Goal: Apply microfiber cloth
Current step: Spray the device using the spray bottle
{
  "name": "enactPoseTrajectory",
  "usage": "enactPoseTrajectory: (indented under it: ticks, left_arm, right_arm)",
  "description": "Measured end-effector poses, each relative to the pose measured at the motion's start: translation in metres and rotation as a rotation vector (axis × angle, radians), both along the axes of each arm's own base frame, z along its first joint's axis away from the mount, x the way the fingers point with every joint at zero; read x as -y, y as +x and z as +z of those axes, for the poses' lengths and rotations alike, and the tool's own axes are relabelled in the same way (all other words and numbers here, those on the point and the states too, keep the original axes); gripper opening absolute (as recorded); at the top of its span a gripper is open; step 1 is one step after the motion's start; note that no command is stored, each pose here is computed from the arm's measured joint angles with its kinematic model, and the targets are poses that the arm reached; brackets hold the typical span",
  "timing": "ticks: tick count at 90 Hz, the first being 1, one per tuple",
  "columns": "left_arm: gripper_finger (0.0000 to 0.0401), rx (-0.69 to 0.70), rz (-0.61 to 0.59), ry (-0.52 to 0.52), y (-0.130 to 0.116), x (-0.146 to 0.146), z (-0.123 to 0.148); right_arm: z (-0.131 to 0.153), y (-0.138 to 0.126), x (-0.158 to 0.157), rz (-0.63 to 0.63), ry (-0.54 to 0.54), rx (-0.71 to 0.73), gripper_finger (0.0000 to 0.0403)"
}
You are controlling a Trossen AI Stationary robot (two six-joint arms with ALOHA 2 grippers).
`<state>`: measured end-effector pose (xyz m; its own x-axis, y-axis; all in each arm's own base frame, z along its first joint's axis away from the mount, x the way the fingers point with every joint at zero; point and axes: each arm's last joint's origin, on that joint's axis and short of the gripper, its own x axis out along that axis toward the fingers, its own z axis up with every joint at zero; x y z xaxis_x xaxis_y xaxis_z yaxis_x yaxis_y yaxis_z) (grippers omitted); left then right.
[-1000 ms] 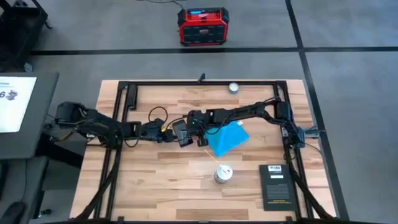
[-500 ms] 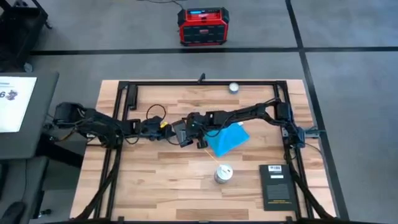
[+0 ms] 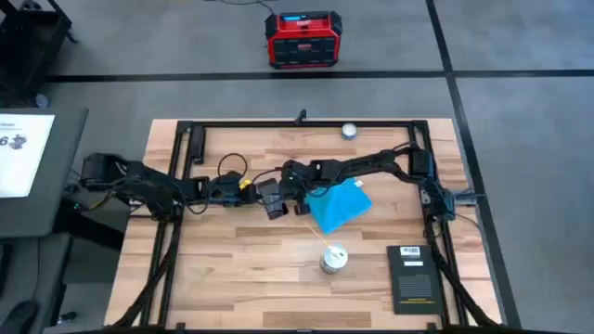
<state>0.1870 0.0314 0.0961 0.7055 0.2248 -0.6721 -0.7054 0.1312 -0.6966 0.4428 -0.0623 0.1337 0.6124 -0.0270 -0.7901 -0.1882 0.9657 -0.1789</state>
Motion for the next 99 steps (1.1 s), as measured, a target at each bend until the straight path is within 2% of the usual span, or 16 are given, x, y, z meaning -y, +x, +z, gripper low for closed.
enactPoseTrajectory:
  ticks: [44, 70, 99]
  left_arm:
    - [0.0158, -0.011, 0.024, -0.012, 0.001, -0.001, -0.002]
    - [0.0158, -0.069, -0.019, 0.005, 0.016, -0.003, -0.005]
    - [0.0158, -0.051, -0.038, 0.031, 0.025, -0.004, -0.002]
  right_arm:
    - [-0.007, 0.003, -0.005, 0.027, 0.039, 0.009, 0.0]
    - [-0.006, 0.004, -0.007, 0.031, 0.038, 0.02, 0.0]
    - [-0.005, 0.005, -0.01, 0.043, 0.041, 0.038, 0.0]
